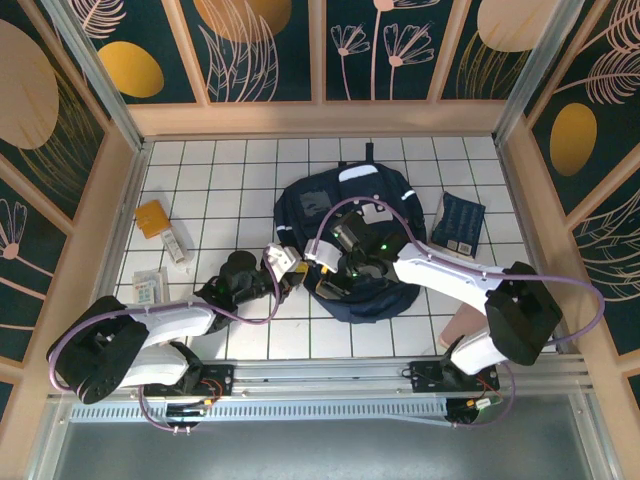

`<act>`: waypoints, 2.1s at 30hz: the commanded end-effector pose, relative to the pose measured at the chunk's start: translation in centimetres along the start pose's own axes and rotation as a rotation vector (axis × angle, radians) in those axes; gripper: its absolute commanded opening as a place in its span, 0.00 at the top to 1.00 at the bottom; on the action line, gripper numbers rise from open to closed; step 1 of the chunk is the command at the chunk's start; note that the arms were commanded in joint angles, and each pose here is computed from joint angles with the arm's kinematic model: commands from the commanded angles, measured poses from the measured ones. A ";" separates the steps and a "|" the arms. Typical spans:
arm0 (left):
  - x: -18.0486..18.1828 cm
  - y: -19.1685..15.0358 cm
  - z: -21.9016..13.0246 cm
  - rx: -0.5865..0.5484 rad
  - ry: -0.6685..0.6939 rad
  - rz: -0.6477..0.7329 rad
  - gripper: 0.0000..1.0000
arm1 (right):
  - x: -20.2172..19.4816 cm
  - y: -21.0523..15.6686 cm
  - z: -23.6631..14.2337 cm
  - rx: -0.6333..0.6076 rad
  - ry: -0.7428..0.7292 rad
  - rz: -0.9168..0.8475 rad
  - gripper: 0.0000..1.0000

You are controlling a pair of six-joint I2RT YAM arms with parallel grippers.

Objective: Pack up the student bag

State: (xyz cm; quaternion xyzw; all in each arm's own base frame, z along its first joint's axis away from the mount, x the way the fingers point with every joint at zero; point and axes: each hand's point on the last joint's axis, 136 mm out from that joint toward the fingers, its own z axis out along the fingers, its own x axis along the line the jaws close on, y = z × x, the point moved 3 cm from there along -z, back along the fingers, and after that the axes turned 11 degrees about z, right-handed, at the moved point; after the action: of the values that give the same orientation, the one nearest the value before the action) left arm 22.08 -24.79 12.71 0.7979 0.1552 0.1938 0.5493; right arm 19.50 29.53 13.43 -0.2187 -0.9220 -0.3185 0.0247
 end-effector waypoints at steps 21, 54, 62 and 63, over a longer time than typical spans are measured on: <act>0.1 -5.8 1.2 0.161 0.047 -0.087 0.52 | -0.6 -9.3 -4.0 0.400 -0.006 -0.462 0.51; -1.7 -5.3 1.2 0.085 -0.068 0.022 0.50 | 1.7 -3.3 -7.6 0.181 -0.027 -0.761 1.00; 0.4 -4.5 1.7 0.053 0.060 0.016 0.52 | 1.8 -4.6 -8.0 0.223 -0.041 -0.793 1.00; 0.7 -4.4 1.5 0.049 0.084 0.014 0.52 | 1.8 -4.6 -8.1 0.223 -0.042 -0.797 1.00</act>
State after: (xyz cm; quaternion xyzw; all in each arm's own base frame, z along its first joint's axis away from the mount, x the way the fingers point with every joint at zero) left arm 21.95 -23.89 6.38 0.8271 0.1707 0.1888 0.5011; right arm 15.76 22.60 16.56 0.1327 -0.9682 -0.1947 -0.0840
